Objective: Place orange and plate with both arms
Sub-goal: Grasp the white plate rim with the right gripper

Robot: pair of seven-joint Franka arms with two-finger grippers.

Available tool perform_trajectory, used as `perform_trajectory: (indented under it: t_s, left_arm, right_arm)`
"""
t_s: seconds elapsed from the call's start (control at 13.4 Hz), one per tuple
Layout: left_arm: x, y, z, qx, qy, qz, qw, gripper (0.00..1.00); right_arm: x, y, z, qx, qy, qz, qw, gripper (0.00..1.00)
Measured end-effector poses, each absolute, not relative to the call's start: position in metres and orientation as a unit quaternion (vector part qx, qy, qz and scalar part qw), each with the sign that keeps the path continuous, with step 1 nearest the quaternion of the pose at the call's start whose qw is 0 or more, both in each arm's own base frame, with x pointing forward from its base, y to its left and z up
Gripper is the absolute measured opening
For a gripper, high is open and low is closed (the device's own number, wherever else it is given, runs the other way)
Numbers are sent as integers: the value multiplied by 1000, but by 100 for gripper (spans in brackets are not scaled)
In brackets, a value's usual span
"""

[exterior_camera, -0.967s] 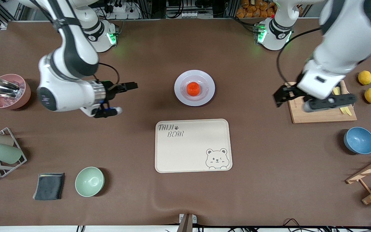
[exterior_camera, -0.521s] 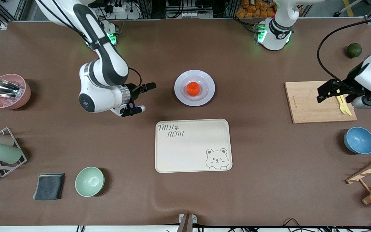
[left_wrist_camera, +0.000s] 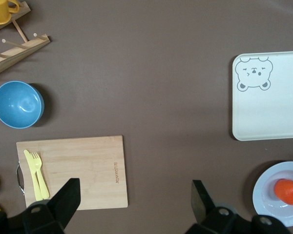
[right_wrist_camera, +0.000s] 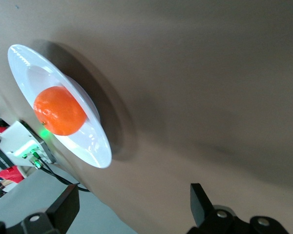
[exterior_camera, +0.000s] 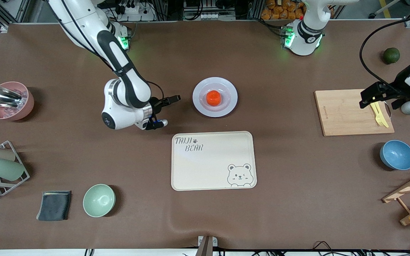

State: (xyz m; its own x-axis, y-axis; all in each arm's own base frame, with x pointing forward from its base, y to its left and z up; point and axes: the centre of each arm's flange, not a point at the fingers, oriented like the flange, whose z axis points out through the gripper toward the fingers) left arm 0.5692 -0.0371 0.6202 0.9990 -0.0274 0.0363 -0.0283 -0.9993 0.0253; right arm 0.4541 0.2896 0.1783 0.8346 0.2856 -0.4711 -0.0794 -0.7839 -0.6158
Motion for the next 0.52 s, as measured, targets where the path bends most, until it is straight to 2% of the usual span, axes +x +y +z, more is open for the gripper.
perform_trajectory:
  t_s: [0.3,0.52]
  left_arm:
    - [557,-35,637,1000,-13,25,13,100]
    - [556,-34,634,1000,-12,18,13,100]
  right_arm:
    - [420,313,157,-890,-61,263,367,100]
    - [408,312,137,-880,-59,255,396,100]
